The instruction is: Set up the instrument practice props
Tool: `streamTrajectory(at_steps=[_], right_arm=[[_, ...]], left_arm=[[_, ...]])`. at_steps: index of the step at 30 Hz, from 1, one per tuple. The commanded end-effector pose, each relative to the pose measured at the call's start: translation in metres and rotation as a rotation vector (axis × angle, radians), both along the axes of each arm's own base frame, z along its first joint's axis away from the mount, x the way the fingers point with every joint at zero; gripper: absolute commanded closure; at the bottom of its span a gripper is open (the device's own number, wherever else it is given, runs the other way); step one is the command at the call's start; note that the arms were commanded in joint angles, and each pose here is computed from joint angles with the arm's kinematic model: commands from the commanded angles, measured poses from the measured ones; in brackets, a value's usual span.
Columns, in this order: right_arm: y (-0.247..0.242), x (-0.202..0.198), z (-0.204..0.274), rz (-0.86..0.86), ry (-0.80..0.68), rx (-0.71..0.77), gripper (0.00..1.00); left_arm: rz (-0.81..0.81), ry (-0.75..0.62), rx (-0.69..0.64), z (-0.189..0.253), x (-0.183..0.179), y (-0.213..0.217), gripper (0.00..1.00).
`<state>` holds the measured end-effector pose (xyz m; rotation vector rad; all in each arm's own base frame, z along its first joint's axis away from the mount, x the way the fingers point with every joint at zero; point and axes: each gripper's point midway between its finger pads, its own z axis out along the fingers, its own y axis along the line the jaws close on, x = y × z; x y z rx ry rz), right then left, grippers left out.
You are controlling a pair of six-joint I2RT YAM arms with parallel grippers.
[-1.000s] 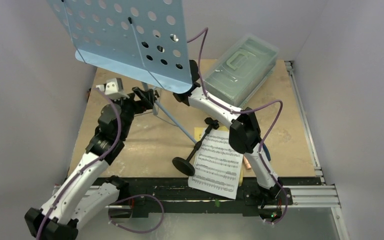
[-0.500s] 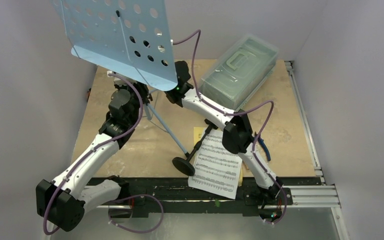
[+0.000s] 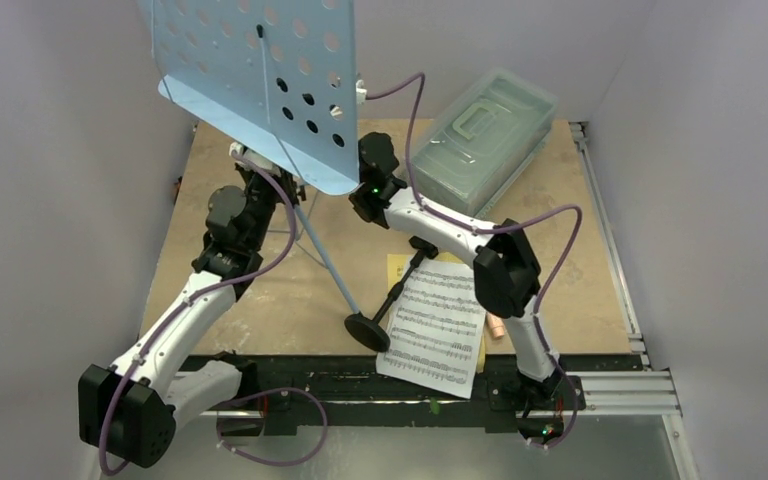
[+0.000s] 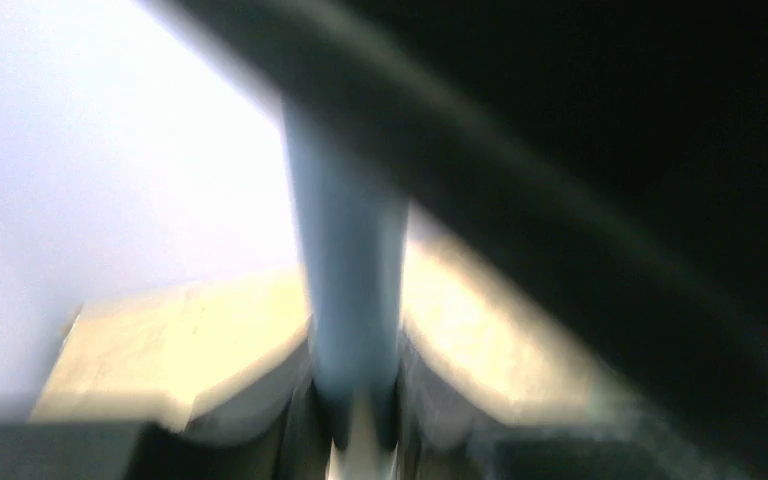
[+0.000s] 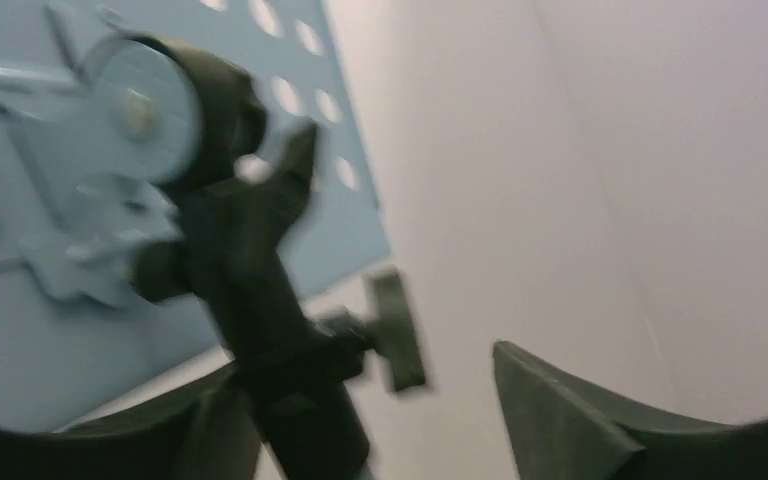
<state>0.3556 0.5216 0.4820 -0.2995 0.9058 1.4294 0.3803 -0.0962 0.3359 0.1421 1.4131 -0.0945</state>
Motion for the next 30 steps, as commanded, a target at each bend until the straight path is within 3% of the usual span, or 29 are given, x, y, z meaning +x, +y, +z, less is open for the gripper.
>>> streamTrajectory(at_steps=[1,10,15,19,21,24,25,27,30], right_arm=[[-0.04,-0.059,0.053,0.068,-0.015,0.09,0.03],[-0.08,-0.06,-0.04,-0.004,0.134,-0.251,0.01],[-0.101,-0.029,-0.096,-0.184,0.025,-0.554,0.01],[-0.109,-0.017,-0.123,-0.299,-0.202,-0.707,0.01],[-0.103,-0.012,-0.141,-0.296,-0.248,-0.793,0.01],[-0.102,-0.015,-0.16,-0.259,-0.172,-0.767,0.01],[-0.102,-0.021,-0.153,-0.247,-0.183,-0.715,0.01],[-0.099,-0.036,-0.167,-0.156,-0.066,-0.611,0.02],[-0.072,-0.061,-0.182,0.071,0.097,-0.512,0.17]], left_arm=[[0.095,-0.074,0.101,0.011,-0.002,0.033,1.0],[0.072,-0.063,0.045,0.017,0.002,0.043,1.0],[-0.02,-0.111,0.094,0.027,-0.004,0.03,1.0],[-0.098,-0.131,0.121,0.032,-0.005,0.02,1.0],[-0.1,-0.139,0.115,0.037,-0.003,0.02,1.0],[-0.102,-0.138,0.119,0.044,0.002,0.02,1.0],[-0.103,-0.14,0.123,0.047,0.004,0.019,1.0],[-0.115,-0.153,0.131,0.055,0.007,0.017,1.0],[-0.157,-0.171,0.145,0.063,0.011,0.008,1.0]])
